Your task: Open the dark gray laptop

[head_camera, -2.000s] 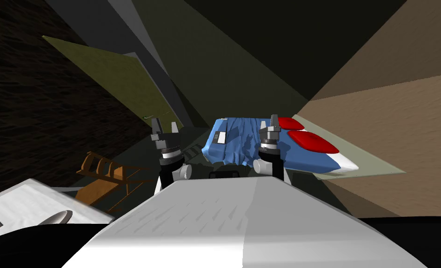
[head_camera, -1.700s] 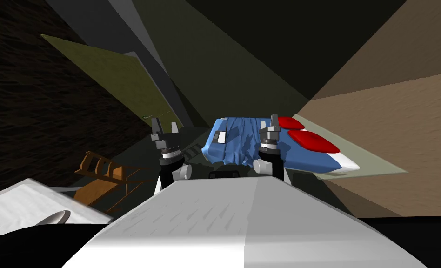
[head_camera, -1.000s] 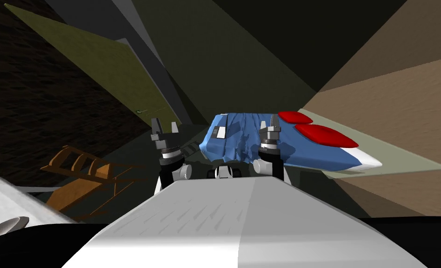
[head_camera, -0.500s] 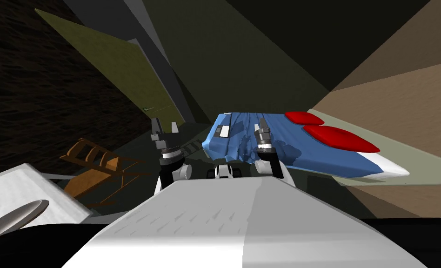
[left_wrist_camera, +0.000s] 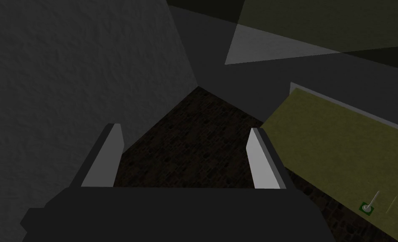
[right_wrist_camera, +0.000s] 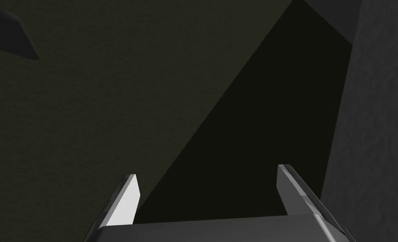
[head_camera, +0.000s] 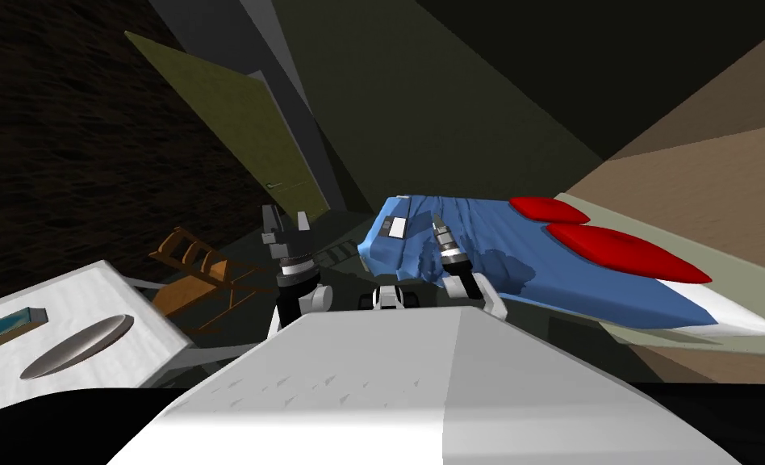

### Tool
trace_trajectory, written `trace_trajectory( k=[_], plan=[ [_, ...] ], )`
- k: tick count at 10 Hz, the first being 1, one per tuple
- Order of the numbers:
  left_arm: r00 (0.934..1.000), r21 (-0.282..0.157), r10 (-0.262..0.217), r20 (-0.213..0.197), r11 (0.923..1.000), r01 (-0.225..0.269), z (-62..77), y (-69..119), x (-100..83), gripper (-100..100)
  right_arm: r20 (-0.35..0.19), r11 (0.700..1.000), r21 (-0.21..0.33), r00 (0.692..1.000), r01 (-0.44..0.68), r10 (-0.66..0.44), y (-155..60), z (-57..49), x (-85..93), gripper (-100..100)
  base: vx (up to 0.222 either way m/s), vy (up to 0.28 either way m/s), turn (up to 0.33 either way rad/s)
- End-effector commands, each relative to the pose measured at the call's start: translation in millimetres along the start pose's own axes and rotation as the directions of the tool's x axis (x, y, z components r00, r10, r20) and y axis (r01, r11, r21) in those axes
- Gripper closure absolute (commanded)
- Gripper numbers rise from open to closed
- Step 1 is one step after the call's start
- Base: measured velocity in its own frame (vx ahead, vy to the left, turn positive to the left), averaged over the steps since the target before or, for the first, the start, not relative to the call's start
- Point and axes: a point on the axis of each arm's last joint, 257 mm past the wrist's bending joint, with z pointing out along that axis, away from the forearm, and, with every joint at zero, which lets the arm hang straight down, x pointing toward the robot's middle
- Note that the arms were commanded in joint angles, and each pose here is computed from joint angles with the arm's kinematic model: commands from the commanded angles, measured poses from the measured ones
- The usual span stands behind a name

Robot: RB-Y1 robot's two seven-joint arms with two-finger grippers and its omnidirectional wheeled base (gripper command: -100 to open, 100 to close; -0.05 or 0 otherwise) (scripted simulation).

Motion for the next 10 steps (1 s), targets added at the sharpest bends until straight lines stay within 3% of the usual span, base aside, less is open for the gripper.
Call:
trace_trajectory(
  k=[1,2,3,5,6,7,8,9,10],
  plan=[
    [1.0,0.0,0.0,0.0,1.0,0.0,0.0,0.0,0.0,0,-0.064,0.996,0.052,0.995,0.077,-0.073,-23,1.2,12.5,-100,-0.008,0.049,0.096],
    [1.0,0.0,0.0,0.0,1.0,0.0,0.0,0.0,0.0,0,-0.105,0.989,0.086,0.988,0.124,-0.115,-41,1.2,19.7,-100,-0.007,0.048,0.147],
    [1.0,0.0,0.0,0.0,1.0,0.0,0.0,0.0,0.0,0,-0.107,0.988,0.085,0.987,0.132,-0.123,-41,1.2,20.2,-100,-0.005,0.038,0.065],
    [1.0,0.0,0.0,0.0,1.0,0.0,0.0,0.0,0.0,0,-0.187,0.961,0.148,0.96,0.235,-0.206,-80,-0.4,31.2,-100,-0.012,0.053,0.203],
    [1.0,0.0,0.0,0.0,1.0,0.0,0.0,0.0,0.0,0,-0.193,0.956,0.147,0.956,0.253,-0.223,-81,-0.7,31.8,-100,-0.009,0.044,0.091],
    [1.0,0.0,0.0,0.0,1.0,0.0,0.0,0.0,0.0,0,-0.232,0.936,0.178,0.937,0.305,-0.262,-101,-2.4,35.0,-100,-0.004,0.049,0.132],
    [1.0,0.0,0.0,0.0,1.0,0.0,0.0,0.0,0.0,0,-0.236,0.932,0.175,0.933,0.316,-0.272,-101,-2.4,35.4,-100,-0.005,0.038,0.091],
    [1.0,0.0,0.0,0.0,1.0,0.0,0.0,0.0,0.0,0,-0.274,0.906,0.203,0.91,0.371,-0.311,-122,-4.6,37.3,-100,-0.001,0.037,0.152],
    [1.0,0.0,0.0,0.0,1.0,0.0,0.0,0.0,0.0,0,-0.277,0.903,0.2,0.906,0.381,-0.32,-122,-4.7,37.6,-100,-0.001,0.028,0.094]
  ],
)
